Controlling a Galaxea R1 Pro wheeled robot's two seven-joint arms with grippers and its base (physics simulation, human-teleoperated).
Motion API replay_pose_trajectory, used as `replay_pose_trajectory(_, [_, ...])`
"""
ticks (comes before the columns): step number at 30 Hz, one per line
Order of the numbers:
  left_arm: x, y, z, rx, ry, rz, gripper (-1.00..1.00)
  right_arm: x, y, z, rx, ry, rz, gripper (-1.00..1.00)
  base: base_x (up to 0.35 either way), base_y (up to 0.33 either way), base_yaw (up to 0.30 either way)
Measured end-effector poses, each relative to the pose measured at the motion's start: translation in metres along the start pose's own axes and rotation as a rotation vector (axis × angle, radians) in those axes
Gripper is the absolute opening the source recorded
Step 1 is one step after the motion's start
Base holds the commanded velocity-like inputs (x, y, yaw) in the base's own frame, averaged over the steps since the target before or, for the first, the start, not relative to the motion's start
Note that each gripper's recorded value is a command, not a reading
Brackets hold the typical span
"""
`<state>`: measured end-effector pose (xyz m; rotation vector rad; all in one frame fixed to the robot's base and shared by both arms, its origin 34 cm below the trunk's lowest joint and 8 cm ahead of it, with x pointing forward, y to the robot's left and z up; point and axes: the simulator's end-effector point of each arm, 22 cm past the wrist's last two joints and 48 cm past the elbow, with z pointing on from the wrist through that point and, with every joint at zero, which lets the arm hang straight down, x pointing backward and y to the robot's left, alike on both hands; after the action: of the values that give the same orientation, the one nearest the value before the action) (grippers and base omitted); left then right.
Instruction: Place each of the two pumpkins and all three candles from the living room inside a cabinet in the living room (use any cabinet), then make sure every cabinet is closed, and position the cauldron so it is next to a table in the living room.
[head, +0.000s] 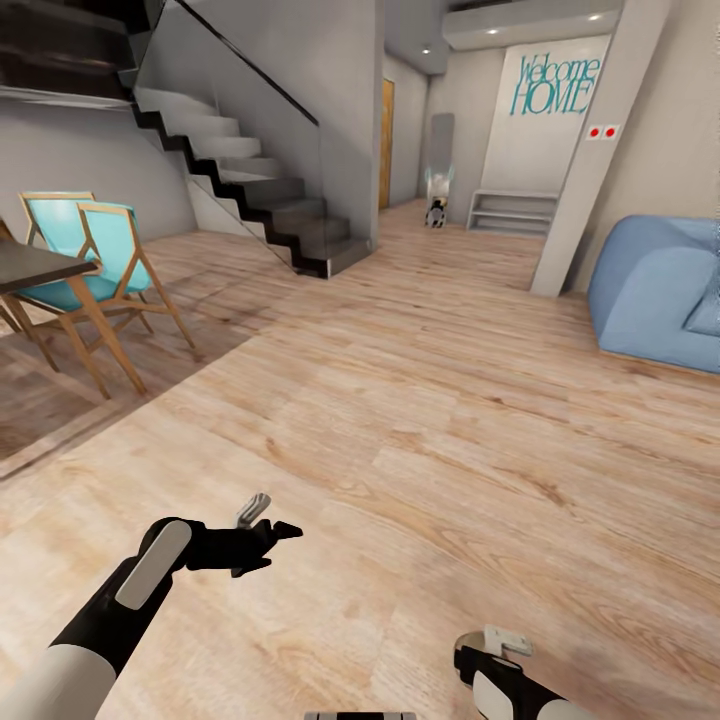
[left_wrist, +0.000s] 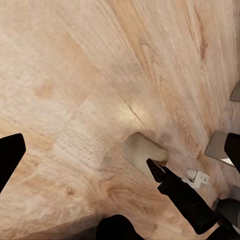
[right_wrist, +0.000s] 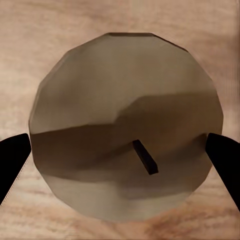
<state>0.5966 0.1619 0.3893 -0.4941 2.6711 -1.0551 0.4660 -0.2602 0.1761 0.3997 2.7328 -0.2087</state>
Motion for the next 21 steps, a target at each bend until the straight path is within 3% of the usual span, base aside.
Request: replay_pose_trajectory(21, [-0.012,-0.031,-0.027,-0.006,0.003,-0.003,1.0,-0.029,0.004,-0.038,-0.008,-0.006,0.004,-1.0,0.0,0.0,0.0])
